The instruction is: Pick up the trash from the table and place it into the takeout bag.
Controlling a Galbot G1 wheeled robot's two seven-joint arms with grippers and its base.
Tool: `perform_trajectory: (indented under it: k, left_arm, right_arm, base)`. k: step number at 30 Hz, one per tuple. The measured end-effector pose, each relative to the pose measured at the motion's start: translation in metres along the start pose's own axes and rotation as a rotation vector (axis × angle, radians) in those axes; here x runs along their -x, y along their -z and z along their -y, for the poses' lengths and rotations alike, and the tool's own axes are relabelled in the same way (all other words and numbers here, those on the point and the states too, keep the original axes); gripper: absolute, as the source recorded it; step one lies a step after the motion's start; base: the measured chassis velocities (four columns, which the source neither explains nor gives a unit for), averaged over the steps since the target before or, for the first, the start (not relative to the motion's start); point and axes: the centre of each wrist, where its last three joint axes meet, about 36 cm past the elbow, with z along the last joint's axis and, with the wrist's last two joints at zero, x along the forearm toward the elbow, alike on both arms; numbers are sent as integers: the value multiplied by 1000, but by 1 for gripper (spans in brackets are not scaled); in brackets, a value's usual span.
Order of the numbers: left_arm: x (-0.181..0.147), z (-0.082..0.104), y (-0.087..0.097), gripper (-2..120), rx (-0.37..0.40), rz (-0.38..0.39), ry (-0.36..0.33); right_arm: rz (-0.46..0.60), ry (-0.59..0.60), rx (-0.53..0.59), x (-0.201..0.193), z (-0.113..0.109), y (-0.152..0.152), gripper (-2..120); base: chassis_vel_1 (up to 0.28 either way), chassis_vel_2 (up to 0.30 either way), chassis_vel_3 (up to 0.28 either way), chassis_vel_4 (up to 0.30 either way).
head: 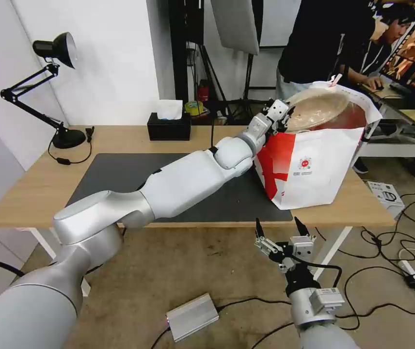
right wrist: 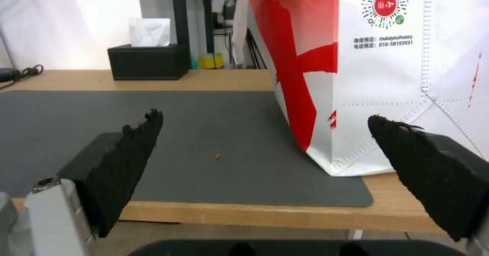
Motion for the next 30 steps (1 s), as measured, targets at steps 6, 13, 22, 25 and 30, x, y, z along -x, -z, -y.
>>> perform_trajectory:
  k: [6,13,22,25,30]
  left_arm:
    - [0,-1,3,68,-5,5,1]
    - [1,-3,7,93,-6,16,5]
    - [0,-10,20,100,-7,39,5]
    - [-1,-13,25,100,-8,44,3]
    - [-2,-17,35,100,-8,37,-7]
  right_arm:
    - [0,0,0,0,0,0,100]
    - [0,0,0,0,0,0,100]
    - [0,0,0,0,0,0,100]
    - [0,0,0,0,0,0,100]
    - [0,0,0,0,0,0,100]
  base:
    - [0,0,0,0]
    - [0,0,0,0]
    - [0,0,0,0]
    - [0,0,0,0]
    - [0,0,0,0]
